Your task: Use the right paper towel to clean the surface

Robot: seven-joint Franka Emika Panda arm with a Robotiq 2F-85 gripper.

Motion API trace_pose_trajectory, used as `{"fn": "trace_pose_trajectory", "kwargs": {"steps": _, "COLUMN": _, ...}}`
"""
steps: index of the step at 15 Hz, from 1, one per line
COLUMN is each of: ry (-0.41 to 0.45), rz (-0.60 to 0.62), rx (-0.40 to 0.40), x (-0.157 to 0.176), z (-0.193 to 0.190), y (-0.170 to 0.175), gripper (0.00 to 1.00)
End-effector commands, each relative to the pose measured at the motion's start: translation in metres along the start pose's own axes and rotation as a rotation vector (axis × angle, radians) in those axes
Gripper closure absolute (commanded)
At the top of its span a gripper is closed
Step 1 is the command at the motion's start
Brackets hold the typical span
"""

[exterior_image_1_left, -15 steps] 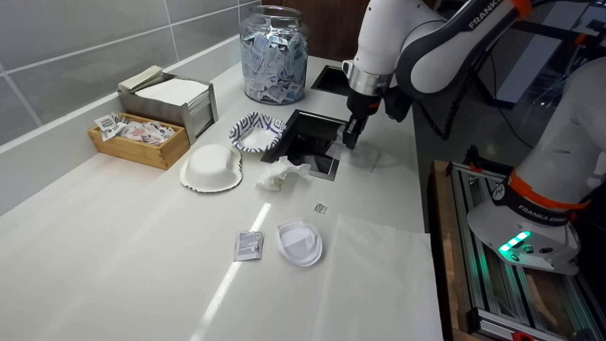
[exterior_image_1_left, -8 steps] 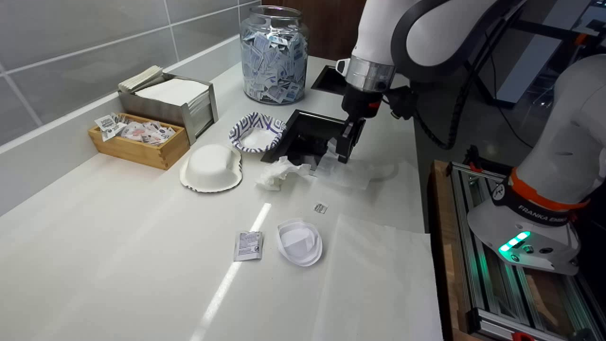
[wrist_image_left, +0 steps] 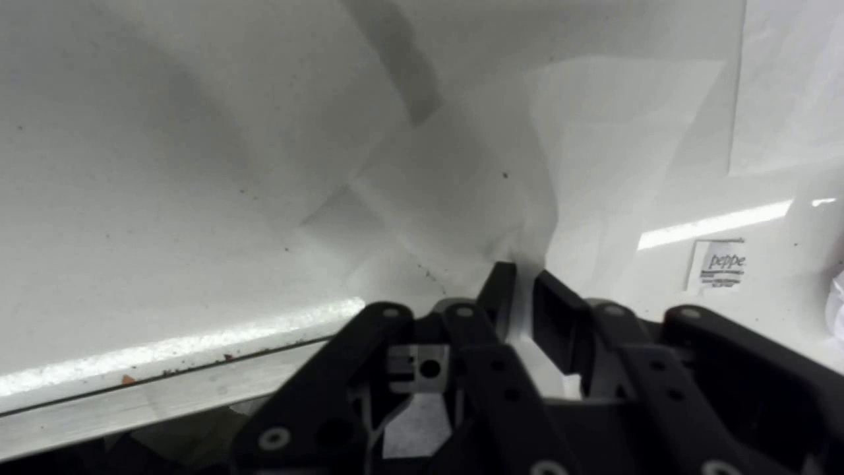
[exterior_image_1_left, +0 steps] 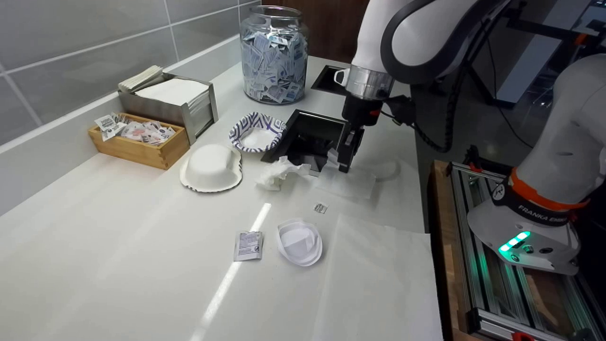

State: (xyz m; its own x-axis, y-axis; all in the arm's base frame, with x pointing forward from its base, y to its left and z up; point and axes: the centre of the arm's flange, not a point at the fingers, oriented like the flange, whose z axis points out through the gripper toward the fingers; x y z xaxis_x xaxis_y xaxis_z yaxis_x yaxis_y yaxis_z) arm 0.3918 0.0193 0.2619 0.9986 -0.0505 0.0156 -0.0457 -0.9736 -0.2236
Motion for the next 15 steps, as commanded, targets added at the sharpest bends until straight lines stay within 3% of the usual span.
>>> {"fn": "trace_pose_trajectory", "kwargs": {"steps": 1, "ry": -0.023, "rz": -0.012, "rx": 0.015, "x": -0.008, "z": 0.02, "y": 0.008, "gripper": 0.97}}
{"fn": "trace_pose_trajectory", "kwargs": {"steps": 6, "ry": -0.042, "rz": -0.004, "rx": -0.038, "x": -0.011, "z": 0.029, "y": 0.019, "gripper": 0.97}}
{"fn": "trace_pose_trajectory", "kwargs": {"steps": 15, "ry": 0.004, "rz": 0.012, "rx": -0.189, "x": -0.015, "z": 0.017, "y": 0.053, "gripper": 0.97}}
